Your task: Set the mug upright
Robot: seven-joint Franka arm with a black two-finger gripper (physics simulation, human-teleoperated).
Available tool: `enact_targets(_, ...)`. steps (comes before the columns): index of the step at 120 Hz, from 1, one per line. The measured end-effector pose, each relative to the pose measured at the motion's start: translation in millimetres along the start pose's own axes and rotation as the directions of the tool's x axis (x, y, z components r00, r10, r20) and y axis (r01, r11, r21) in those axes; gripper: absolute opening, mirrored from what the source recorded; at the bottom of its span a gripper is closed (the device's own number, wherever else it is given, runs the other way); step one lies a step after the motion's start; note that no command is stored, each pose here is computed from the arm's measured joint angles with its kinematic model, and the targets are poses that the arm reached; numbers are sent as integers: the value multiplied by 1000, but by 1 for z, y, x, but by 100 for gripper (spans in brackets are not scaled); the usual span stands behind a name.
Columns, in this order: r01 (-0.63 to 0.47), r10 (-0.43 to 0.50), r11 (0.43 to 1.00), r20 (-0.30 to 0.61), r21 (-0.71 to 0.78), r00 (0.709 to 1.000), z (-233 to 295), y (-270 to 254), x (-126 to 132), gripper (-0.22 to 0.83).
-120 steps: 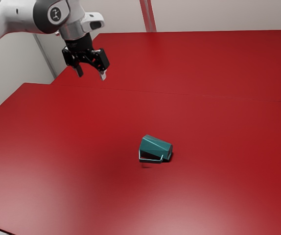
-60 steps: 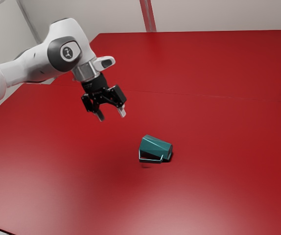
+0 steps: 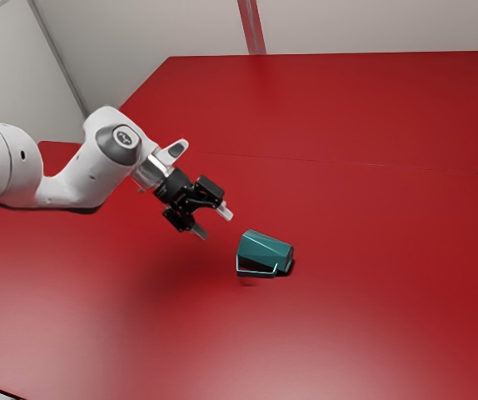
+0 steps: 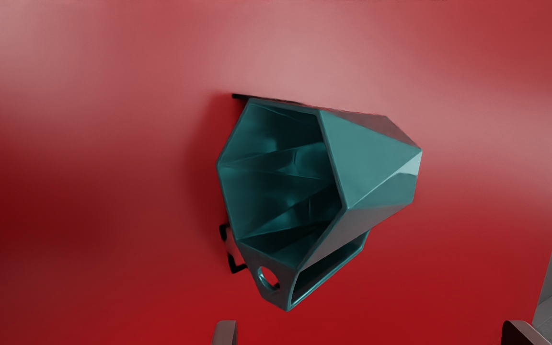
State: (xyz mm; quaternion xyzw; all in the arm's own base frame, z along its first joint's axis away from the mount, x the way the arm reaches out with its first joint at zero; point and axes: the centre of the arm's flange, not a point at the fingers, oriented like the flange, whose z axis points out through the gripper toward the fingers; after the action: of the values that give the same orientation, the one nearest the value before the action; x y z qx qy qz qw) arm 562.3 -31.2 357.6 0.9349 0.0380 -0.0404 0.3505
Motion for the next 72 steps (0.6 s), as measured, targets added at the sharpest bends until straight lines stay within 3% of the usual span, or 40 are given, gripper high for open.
enact_targets(37, -184, 182, 979, -34, -86, 983, 27, -19, 10, 62)
enact_targets(72, -299, 291, 942, -73, -154, 954, 50, -19, 12, 62)
